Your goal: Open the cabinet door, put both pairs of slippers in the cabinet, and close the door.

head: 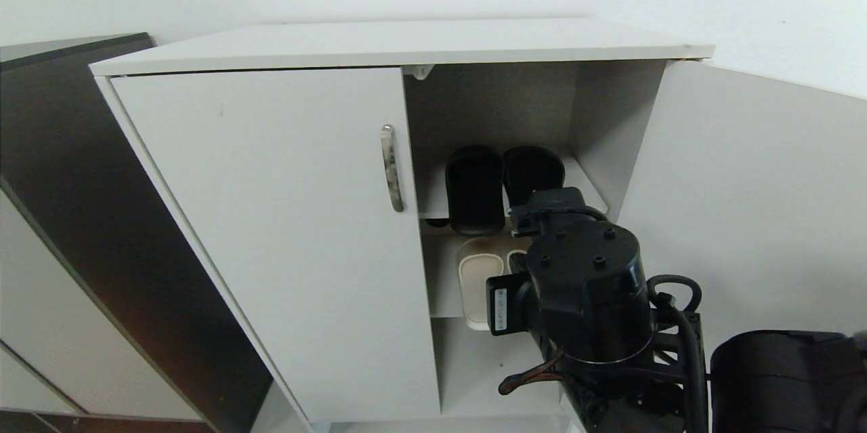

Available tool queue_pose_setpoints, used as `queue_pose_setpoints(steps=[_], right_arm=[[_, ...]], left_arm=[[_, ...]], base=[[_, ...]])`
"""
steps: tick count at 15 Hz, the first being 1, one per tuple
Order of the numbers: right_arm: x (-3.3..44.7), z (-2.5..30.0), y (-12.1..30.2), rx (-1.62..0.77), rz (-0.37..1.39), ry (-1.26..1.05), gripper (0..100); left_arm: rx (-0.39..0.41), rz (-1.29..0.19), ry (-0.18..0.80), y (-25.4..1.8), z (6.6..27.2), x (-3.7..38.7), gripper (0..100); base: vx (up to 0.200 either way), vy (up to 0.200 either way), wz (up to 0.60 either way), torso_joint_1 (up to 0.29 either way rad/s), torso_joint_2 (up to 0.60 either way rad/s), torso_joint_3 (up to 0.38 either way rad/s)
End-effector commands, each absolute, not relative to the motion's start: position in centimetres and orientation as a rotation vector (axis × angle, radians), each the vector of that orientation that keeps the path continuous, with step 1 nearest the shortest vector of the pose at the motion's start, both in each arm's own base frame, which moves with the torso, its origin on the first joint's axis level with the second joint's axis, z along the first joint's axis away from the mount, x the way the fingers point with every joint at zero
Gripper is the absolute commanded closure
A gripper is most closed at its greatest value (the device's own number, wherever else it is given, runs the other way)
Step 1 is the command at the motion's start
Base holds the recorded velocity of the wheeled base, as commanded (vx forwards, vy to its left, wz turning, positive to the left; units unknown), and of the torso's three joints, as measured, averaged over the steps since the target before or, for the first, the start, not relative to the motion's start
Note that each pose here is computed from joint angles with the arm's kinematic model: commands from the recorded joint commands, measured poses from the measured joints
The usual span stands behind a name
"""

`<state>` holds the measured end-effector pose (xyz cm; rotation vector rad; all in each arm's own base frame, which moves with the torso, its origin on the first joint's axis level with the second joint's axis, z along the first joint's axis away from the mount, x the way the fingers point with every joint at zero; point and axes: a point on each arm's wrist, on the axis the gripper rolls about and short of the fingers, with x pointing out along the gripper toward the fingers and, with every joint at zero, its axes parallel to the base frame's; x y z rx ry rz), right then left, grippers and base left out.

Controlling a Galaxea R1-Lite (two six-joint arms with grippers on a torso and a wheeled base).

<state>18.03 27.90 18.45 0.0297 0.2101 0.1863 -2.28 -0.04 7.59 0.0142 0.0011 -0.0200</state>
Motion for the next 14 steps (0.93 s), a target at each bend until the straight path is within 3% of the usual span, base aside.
queue_pose_setpoints(steps=[1,14], right_arm=[[18.2,18.1,28.1,0.021,0.184,0.216,100],[19.7,16.6,27.1,-0.001,0.135,0.248,100]], left_arm=[[0.014,-0.020,0.001,0.0,7.6,-2.3,100],[0.012,-0.021,0.001,0.0,7.6,-2.3,100]], base=[[-0.200,0.000,0.00,-0.002,-0.01,0.007],[-0.200,0.000,0.00,0.002,0.00,0.001]])
